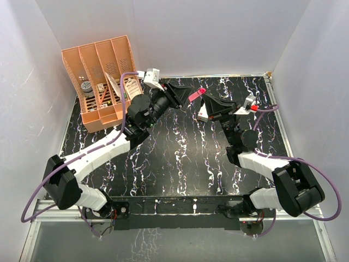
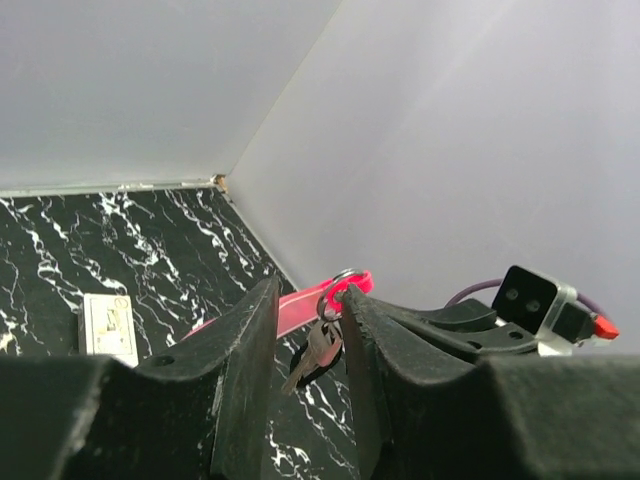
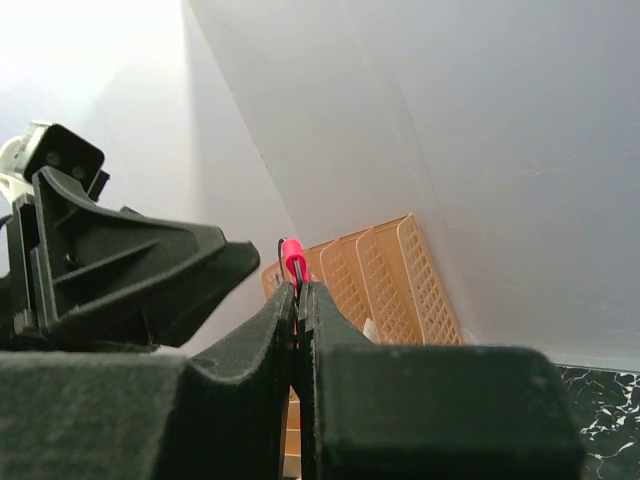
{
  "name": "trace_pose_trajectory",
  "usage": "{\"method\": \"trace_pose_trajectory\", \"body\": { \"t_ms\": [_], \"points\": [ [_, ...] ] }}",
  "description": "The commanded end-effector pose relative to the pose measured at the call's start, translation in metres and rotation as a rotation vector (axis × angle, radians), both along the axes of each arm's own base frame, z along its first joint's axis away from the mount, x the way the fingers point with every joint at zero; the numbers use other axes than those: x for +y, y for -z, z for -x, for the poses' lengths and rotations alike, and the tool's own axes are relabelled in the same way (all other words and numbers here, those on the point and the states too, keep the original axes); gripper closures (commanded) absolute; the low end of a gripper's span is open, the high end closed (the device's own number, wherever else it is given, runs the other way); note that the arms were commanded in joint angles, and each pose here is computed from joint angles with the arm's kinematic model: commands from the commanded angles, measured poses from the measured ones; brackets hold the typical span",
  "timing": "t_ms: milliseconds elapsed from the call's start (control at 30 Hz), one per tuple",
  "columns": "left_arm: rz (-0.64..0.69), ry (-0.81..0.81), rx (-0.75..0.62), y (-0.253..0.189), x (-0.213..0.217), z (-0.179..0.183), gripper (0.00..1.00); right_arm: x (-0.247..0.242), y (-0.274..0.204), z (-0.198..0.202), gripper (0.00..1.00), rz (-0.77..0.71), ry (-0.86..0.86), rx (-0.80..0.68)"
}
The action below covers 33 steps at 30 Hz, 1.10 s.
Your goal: Put the keys on the keyring
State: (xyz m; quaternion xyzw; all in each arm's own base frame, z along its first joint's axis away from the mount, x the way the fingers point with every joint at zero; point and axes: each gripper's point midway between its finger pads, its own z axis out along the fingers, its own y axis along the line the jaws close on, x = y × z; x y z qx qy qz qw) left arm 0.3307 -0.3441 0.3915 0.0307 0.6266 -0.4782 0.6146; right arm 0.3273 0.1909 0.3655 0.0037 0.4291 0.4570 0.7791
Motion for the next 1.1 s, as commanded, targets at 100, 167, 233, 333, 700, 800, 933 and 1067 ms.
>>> {"method": "trace_pose_trajectory", "body": {
  "t_ms": [100,167,233,333,700,800,933,1067],
  "points": [
    [0.017,-0.011,0.002,-0.006,-0.011,0.002,0.70,-0.011,-0.025,0.006,1.00,-0.053,0.029,-0.071],
    [0.012,-0.010,0.004,-0.005,-0.014,0.003,0.70,-0.011,-0.024,0.005,1.00,-0.053,0.032,-0.066],
    [0.010,-0.009,0.002,-0.005,-0.016,0.004,0.70,-0.011,-0.025,0.005,1.00,-0.054,0.032,-0.066],
    [0.008,-0.008,-0.004,-0.006,-0.019,0.005,0.70,-0.011,-0.024,0.004,1.00,-0.053,0.033,-0.063],
    [0.008,0.007,-0.014,-0.009,-0.028,0.005,0.71,-0.010,-0.024,0.004,1.00,-0.049,0.028,-0.066],
    [0.007,0.006,-0.014,-0.009,-0.029,0.004,0.71,-0.010,-0.025,0.005,1.00,-0.050,0.029,-0.070],
    [0.008,0.007,-0.017,-0.008,-0.031,0.004,0.71,-0.010,-0.025,0.006,1.00,-0.048,0.026,-0.071],
    [0.010,0.005,-0.016,-0.008,-0.032,0.003,0.72,-0.010,-0.025,0.006,1.00,-0.048,0.026,-0.073]
  ]
}}
